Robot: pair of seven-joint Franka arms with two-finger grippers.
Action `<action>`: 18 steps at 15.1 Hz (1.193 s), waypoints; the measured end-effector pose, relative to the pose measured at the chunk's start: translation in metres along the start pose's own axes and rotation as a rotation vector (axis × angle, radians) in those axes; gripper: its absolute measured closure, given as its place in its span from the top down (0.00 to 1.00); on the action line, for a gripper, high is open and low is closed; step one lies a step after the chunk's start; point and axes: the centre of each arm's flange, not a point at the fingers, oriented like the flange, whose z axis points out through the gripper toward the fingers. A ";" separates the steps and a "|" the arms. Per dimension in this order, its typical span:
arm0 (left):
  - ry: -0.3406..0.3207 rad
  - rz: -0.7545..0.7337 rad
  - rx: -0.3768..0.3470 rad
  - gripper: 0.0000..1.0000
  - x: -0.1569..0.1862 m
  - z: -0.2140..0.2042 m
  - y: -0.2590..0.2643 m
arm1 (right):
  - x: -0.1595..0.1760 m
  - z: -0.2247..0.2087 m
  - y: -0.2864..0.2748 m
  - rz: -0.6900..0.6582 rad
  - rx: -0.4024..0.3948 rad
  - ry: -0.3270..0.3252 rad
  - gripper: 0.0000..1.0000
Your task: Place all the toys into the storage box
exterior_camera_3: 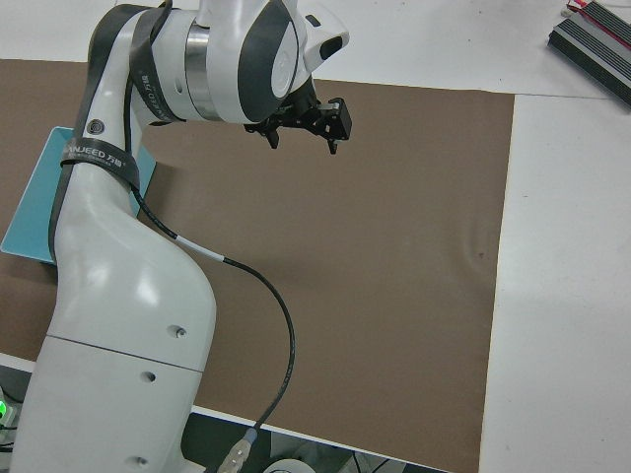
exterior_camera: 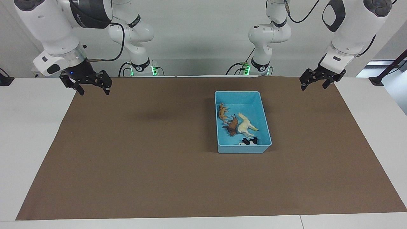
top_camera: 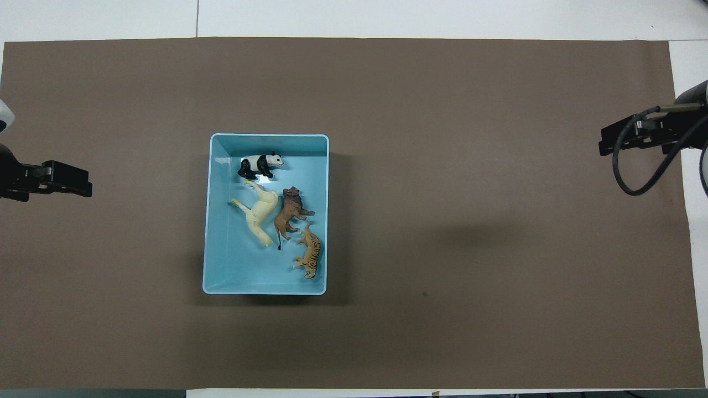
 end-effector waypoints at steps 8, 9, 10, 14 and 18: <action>0.001 0.004 -0.021 1.00 0.000 0.000 0.002 | -0.040 -0.024 0.043 0.057 0.014 -0.034 1.00; 0.001 0.006 -0.021 1.00 0.000 0.000 0.003 | -0.041 -0.022 0.044 0.060 0.016 -0.048 1.00; 0.001 0.009 -0.021 1.00 0.000 0.000 0.003 | -0.042 -0.022 0.044 0.060 0.016 -0.055 1.00; 0.000 0.022 -0.021 1.00 0.000 0.000 0.004 | -0.042 -0.022 0.044 0.060 0.015 -0.056 1.00; -0.008 0.028 -0.021 1.00 0.000 0.004 0.004 | -0.043 -0.022 0.047 0.042 -0.027 -0.060 1.00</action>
